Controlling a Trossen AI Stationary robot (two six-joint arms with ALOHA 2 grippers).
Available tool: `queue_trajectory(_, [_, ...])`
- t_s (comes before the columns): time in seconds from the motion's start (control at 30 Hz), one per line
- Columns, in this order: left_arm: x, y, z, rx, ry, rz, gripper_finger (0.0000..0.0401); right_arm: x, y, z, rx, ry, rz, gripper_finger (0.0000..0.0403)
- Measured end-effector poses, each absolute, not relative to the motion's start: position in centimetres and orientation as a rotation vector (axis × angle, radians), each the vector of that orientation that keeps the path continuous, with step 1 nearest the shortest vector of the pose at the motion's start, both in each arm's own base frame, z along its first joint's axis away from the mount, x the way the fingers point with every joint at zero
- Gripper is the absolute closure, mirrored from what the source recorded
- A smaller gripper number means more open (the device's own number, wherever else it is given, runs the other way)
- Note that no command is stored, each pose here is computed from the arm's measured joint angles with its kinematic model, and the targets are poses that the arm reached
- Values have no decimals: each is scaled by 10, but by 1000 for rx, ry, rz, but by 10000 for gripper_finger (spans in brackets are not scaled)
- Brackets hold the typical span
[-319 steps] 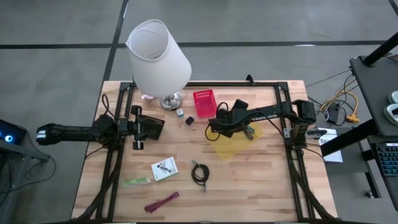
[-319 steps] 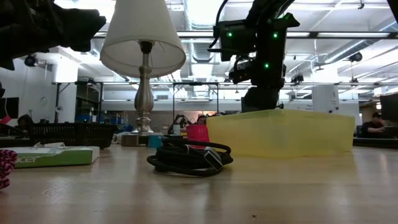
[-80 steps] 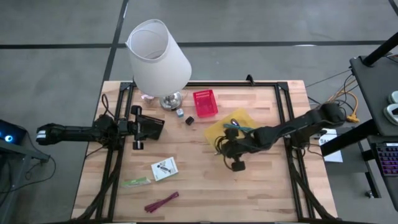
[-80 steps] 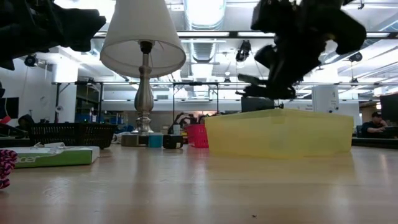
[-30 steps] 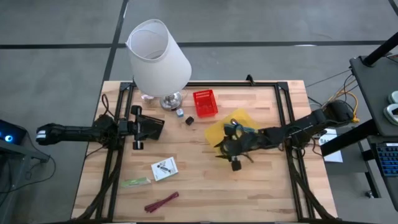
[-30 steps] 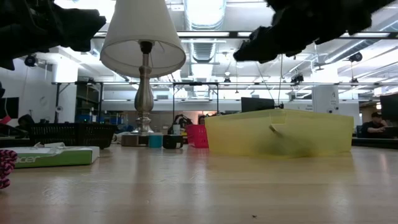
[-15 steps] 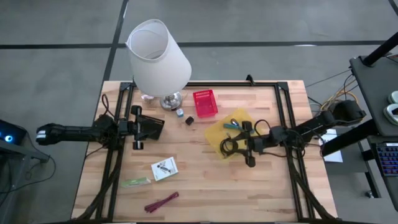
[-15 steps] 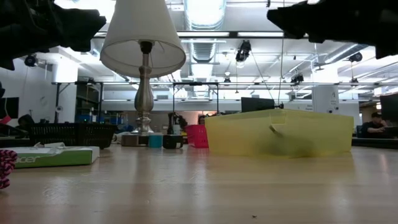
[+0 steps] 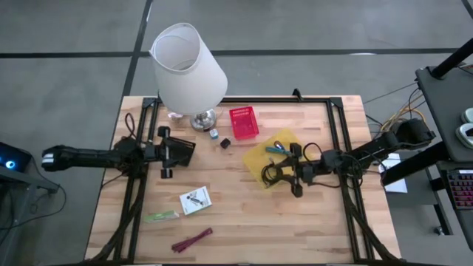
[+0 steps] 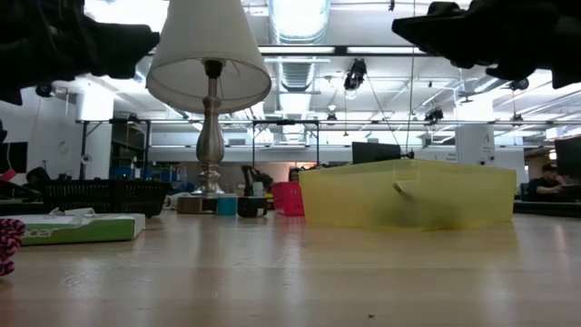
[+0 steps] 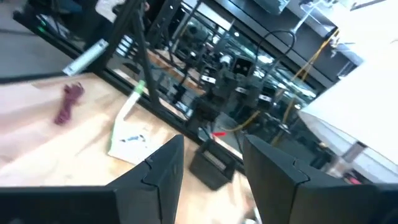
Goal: Pick and place items into bin
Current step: Put the red charger cable into the yellow bin
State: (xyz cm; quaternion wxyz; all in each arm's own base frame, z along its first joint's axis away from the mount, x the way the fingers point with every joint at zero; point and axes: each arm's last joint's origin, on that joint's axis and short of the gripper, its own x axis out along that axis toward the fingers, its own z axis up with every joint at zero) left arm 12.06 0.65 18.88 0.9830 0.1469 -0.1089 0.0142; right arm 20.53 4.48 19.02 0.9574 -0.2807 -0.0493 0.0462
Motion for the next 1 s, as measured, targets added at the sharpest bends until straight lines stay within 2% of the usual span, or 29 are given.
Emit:
queue_trajectory(0.23, [124,7,201,229,-241,18,244,206,42,190,-617,-65,-8,251])
queue_trajectory(0.6, [140,-4,230,203,-264,-230,244,205,40,187,-642,-12,-70,256])
queue_trajectory(0.87, [170,-6,243,210,-179,-251,244,205,40,185,-635,4,-64,259])
queue_trajectory(1.0, [187,-6,245,193,-65,-248,244,205,40,185,-635,4,-64,258])
